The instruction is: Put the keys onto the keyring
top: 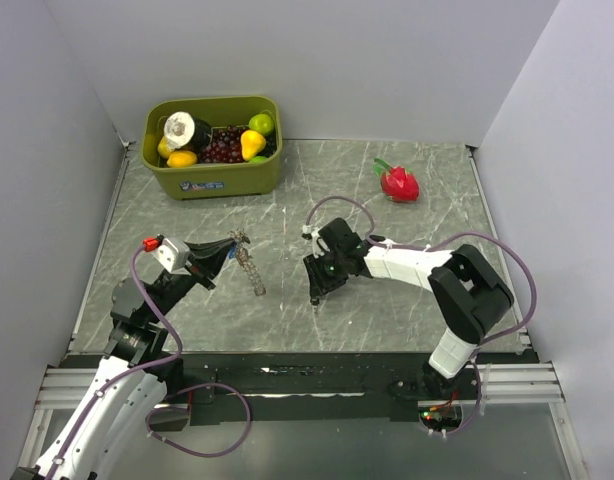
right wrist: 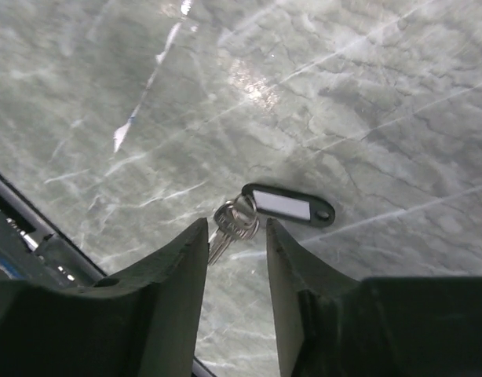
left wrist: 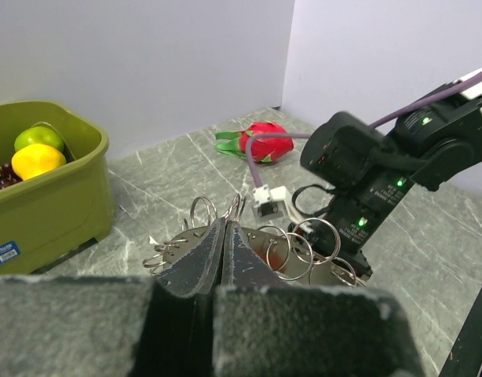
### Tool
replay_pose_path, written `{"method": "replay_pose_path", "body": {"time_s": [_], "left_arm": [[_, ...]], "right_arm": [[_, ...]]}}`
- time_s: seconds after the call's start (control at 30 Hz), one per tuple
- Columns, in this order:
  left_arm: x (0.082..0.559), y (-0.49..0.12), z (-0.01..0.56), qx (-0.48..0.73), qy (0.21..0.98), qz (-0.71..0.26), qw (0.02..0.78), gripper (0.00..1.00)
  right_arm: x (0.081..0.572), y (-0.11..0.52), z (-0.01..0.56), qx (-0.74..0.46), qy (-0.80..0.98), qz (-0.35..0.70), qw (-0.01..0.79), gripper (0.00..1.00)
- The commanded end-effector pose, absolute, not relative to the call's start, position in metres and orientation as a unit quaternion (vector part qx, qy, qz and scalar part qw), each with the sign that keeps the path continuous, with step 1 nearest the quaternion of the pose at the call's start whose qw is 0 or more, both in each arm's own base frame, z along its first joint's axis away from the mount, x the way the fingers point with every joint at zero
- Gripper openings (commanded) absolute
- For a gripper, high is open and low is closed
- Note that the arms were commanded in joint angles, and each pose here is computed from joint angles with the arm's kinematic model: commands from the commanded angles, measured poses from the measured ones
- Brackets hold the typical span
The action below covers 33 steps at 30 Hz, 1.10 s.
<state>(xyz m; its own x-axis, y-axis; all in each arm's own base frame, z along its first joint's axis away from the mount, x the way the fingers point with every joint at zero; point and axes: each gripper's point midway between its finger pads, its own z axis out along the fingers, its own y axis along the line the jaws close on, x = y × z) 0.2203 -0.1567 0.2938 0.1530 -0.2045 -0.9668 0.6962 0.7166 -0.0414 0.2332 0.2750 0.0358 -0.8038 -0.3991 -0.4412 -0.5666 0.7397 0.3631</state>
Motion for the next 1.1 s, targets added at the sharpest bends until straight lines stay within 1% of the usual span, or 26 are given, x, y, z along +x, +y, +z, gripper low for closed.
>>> {"method": "replay_pose_path", "body": {"time_s": [0.0,0.1,0.23,0.37,0.4,0.53,0.57,0.6,0.7,1.0,1.07], "left_arm": [[0.215,-0.157,0.316,0.215,0.537,-0.317,0.752,0.01],[0.216,-0.156,0.318,0.213,0.536,-0.315,0.754,0.01],[0.216,-0.154,0.317,0.209,0.539,-0.311,0.754,0.01],[0.215,-0.153,0.319,0.208,0.535,-0.312,0.757,0.01],[0.215,-0.153,0.318,0.208,0.536,-0.311,0.757,0.01],[0.215,-0.153,0.318,0.208,0.537,-0.31,0.757,0.01],[0.215,-0.153,0.318,0.208,0.536,-0.31,0.757,0.01],[0.214,-0.152,0.319,0.208,0.536,-0.309,0.758,0.01],[0.214,-0.152,0.319,0.208,0.535,-0.308,0.759,0.01],[0.214,-0.153,0.318,0.21,0.536,-0.31,0.757,0.01],[0.214,-0.153,0.317,0.209,0.536,-0.311,0.756,0.01]], "right_arm": [[0.243,0.28,0.036,-0.254,0.919,0.249,0.169,0.42],[0.243,0.279,0.032,-0.244,0.923,0.249,0.162,0.4],[0.244,0.278,0.027,-0.239,0.926,0.247,0.156,0.35],[0.24,0.285,0.025,-0.236,0.921,0.272,0.147,0.3],[0.238,0.288,0.024,-0.236,0.92,0.28,0.141,0.26],[0.236,0.296,0.024,-0.234,0.915,0.301,0.134,0.18],[0.236,0.297,0.025,-0.235,0.914,0.304,0.133,0.15],[0.236,0.297,0.025,-0.235,0.914,0.305,0.132,0.08],[0.237,0.296,0.032,-0.235,0.912,0.305,0.141,0.0],[0.243,0.286,0.065,-0.25,0.898,0.305,0.193,0.0],[0.245,0.283,0.065,-0.252,0.899,0.297,0.2,0.0]]}}
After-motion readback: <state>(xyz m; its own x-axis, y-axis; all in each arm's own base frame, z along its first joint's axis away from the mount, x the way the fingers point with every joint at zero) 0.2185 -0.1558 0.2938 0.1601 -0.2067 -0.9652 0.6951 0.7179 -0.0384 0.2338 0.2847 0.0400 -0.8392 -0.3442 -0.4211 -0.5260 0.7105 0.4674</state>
